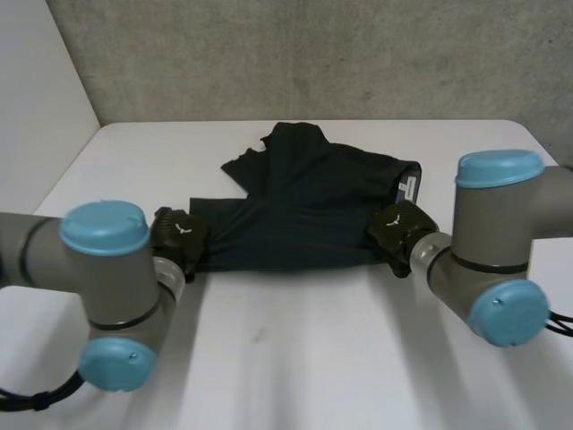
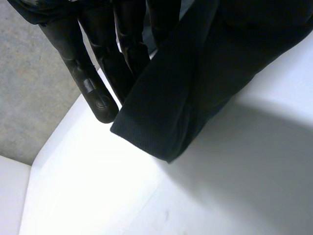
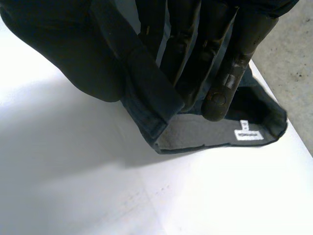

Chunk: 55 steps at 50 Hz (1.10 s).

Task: Fold the shorts.

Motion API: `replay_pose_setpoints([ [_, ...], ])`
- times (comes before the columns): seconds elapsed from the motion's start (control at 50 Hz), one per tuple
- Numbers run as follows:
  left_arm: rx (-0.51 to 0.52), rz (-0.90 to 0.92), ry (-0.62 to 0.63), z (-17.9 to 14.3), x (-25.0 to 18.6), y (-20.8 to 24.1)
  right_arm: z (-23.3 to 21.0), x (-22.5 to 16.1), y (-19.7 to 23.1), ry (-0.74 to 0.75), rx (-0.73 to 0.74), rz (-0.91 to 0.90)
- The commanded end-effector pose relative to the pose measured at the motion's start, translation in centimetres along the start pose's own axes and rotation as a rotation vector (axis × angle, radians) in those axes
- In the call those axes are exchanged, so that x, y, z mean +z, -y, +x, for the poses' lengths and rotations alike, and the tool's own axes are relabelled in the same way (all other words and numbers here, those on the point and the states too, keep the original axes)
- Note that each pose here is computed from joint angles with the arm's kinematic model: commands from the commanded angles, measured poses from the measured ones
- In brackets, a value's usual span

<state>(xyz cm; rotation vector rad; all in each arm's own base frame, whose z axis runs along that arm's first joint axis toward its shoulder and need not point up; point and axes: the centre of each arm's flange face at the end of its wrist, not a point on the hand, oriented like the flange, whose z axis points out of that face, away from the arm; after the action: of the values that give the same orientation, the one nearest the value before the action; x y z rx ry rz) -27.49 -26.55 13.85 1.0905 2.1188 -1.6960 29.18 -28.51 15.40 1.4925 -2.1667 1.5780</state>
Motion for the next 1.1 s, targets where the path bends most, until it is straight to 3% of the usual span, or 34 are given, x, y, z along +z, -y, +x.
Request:
replay_pose_setpoints([
  [0.02, 0.022, -0.092, -0.062, -2.4, -6.1, 1.2, -0.1, -5.4, 0.6, 0.051, -0.009, -0.036],
  [0.14, 0.057, -0.201, -0.176, -1.6, -10.4, -0.1, -1.1, -8.7, -0.6, 0.134, -0.083, -0.135],
  [0.24, 0.125, -0.212, -0.3, 1.4, -14.0, -0.8, -1.4, -10.9, -3.5, 0.216, -0.168, -0.269],
  [0.36, 0.151, -0.183, -0.326, 1.9, -14.8, -0.3, -1.5, -11.0, -4.4, 0.21, -0.166, -0.279],
  [0.46, 0.072, -0.017, -0.235, -0.5, -12.3, 4.0, -1.2, -10.0, -4.8, 0.139, -0.167, -0.231],
  [0.62, -0.014, 0.153, -0.162, -4.1, -7.4, 6.4, -2.0, -9.7, -5.6, 0.118, -0.17, -0.212],
  [0.7, -0.025, 0.203, -0.222, -3.1, -4.1, 6.2, -2.2, -9.6, -5.8, 0.112, -0.173, -0.205],
  [0.92, -0.039, 0.168, -0.236, -1.7, 5.3, 3.9, -2.1, -9.4, -5.7, 0.093, -0.115, -0.192],
  [1.1, -0.045, 0.101, -0.288, -0.1, 9.1, 2.2, -2.2, -9.3, -5.7, 0.1, -0.102, -0.177],
])
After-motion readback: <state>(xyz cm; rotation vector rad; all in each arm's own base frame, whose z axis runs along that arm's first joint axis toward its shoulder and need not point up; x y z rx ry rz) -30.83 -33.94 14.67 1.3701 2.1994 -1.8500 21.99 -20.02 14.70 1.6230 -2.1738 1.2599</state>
